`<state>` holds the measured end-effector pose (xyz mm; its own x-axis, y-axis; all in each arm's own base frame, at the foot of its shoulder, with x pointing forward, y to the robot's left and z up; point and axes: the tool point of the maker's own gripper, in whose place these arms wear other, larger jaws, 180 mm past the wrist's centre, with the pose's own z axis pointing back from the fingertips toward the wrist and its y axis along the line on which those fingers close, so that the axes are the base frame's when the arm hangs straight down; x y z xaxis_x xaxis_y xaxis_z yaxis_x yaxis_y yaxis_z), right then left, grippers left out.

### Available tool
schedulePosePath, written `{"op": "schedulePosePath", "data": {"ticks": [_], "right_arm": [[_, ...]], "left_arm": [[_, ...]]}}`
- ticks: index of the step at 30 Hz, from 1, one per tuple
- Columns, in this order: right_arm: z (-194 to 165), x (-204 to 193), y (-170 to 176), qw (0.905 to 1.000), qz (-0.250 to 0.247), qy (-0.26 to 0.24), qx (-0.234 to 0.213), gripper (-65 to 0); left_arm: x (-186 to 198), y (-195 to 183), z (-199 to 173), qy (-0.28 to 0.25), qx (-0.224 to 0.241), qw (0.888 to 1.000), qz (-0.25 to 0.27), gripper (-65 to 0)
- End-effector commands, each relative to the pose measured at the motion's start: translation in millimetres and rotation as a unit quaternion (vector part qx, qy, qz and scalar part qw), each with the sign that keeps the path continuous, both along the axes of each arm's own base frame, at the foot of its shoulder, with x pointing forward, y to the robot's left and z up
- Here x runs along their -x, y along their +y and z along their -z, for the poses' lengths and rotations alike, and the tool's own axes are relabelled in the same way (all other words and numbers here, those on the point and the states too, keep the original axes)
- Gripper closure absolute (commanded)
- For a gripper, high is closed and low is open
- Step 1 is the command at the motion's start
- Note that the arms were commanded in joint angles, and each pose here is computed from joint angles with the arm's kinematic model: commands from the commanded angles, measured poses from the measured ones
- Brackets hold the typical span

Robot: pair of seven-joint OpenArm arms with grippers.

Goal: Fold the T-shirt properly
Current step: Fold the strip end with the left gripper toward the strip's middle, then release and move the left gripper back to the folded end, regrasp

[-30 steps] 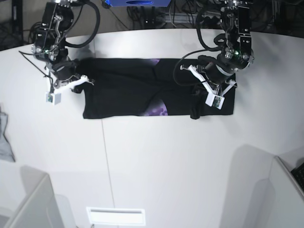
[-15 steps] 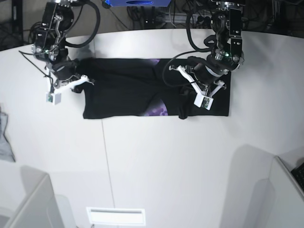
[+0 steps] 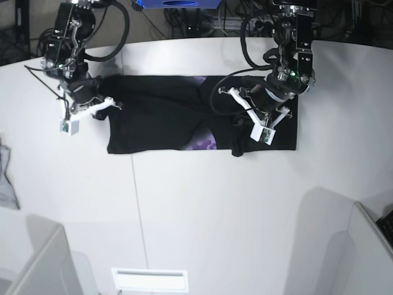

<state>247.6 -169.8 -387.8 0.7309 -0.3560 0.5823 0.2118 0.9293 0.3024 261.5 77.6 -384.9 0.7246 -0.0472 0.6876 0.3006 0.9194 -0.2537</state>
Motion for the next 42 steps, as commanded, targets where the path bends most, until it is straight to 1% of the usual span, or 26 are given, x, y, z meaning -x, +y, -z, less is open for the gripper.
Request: {"op": "schedulePosePath", "data": {"ticks": [1, 12, 13, 18, 20, 22, 24, 26, 29, 33, 34, 35, 36, 37, 38, 40, 41, 42], "right_arm": [[-10, -7, -2, 0.9998, 0.002, -0.022, 0.003, 0.0], [-10, -7, -2, 0.9998, 0.002, -0.022, 0.003, 0.0], [-10, -7, -2, 0.9998, 0.002, -0.022, 0.003, 0.0], [-10, -7, -2, 0.9998, 0.002, -0.022, 0.003, 0.0], [-10, -7, -2, 0.9998, 0.002, -0.022, 0.003, 0.0], [-10, -7, -2, 0.9998, 0.002, -0.022, 0.003, 0.0], [-10, -7, -2, 0.9998, 0.002, -0.022, 0.003, 0.0], [-10, -7, -2, 0.9998, 0.002, -0.022, 0.003, 0.0], [-10, -7, -2, 0.9998, 0.002, -0.022, 0.003, 0.0], [-11, -9, -3, 0.9997, 0.002, -0.023, 0.004, 0.0], [-11, -9, -3, 0.9997, 0.001, -0.023, 0.005, 0.0], [-11, -9, -3, 0.9997, 0.001, -0.023, 0.005, 0.0], [-11, -9, -4, 0.9997, 0.001, -0.023, 0.005, 0.0], [-11, -9, -4, 0.9997, 0.001, -0.023, 0.005, 0.0], [-11, -9, -4, 0.9997, 0.001, -0.023, 0.005, 0.0], [-12, -12, -3, 0.9997, -0.001, -0.023, 0.004, -16.5], [-11, -11, -1, 0.9999, -0.005, -0.014, 0.001, -24.0], [-12, -13, 1, 0.9999, -0.01, -0.008, -0.002, -30.6]], "left_arm": [[-6, -3, -10, -0.02, 0.013, 1.0, -0.001, 0.0], [-6, -3, -10, -0.019, 0.012, 1.0, 0.0, 0.0], [-6, -3, -10, -0.019, 0.012, 1.0, 0.0, -3.6], [-6, -4, -11, -0.02, 0.015, 1.0, -0.001, -27.2], [-5, -12, -11, -0.019, 0.021, 1.0, 0.005, -35.5], [-1, -27, -7, -0.011, 0.03, 0.999, 0.022, -40.2], [2, -43, -3, -0.003, 0.037, 0.998, 0.042, -42.0], [5, -56, 0, 0.002, 0.041, 0.997, 0.06, -42.0], [6, -61, -1, 0.002, 0.042, 0.997, 0.067, -42.0], [6, -58, -13, -0.017, 0.04, 0.997, 0.067, -41.6], [7, -45, -16, -0.022, 0.03, 0.998, 0.059, -40.8], [7, -30, -20, -0.028, 0.021, 0.998, 0.044, -37.8], [7, -15, -22, -0.031, 0.012, 0.999, 0.025, -32.7], [8, -1, -23, -0.033, 0.005, 0.999, 0.008, -27.0], [7, 18, -24, -0.035, -0.005, 0.999, -0.016, -19.3], [8, 58, -22, -0.032, -0.031, 0.997, -0.062, -3.0], [9, 78, -21, -0.03, -0.045, 0.995, -0.081, 0.0], [14, 98, -15, -0.02, -0.062, 0.993, -0.097, 0.0]]}}
